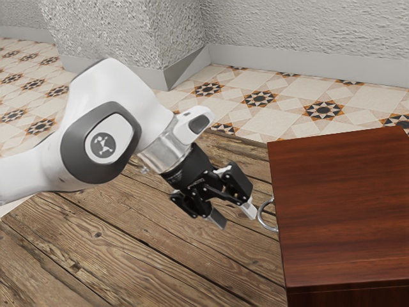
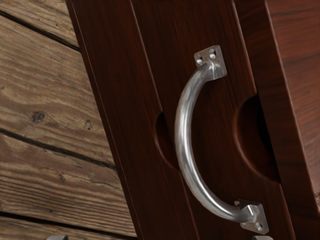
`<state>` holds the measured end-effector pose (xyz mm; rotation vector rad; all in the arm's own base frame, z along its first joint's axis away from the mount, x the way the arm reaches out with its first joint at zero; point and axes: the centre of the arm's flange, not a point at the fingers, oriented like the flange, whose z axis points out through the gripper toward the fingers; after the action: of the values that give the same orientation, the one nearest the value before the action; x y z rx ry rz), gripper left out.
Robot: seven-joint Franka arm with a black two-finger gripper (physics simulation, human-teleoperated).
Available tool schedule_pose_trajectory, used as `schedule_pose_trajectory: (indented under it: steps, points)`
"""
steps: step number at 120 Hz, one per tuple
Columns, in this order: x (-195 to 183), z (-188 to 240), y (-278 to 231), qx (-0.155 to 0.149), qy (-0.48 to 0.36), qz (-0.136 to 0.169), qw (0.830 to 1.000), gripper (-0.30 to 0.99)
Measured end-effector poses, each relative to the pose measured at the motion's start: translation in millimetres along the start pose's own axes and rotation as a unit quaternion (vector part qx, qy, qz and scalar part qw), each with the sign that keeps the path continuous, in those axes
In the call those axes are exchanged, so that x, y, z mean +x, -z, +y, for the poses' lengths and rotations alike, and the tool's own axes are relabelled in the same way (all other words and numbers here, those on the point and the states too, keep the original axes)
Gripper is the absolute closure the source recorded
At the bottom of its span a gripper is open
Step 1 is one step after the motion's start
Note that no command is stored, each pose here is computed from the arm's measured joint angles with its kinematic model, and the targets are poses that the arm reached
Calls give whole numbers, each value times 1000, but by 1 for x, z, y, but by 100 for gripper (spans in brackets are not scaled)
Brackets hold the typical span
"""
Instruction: Pull the drawer handle with one arm to open the drawer
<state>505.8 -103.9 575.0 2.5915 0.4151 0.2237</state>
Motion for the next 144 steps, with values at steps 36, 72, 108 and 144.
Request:
schedule_pose_trajectory:
  steps: [36,72,108,144]
  points:
    - [5,5,-18,-24,31,-3,999,23]
    - [23,-11,-22,-26,74,7,997,23]
    - [43,-17,-41,-22,87,10,996,25]
    - [41,-22,-40,-20,93,10,995,39]
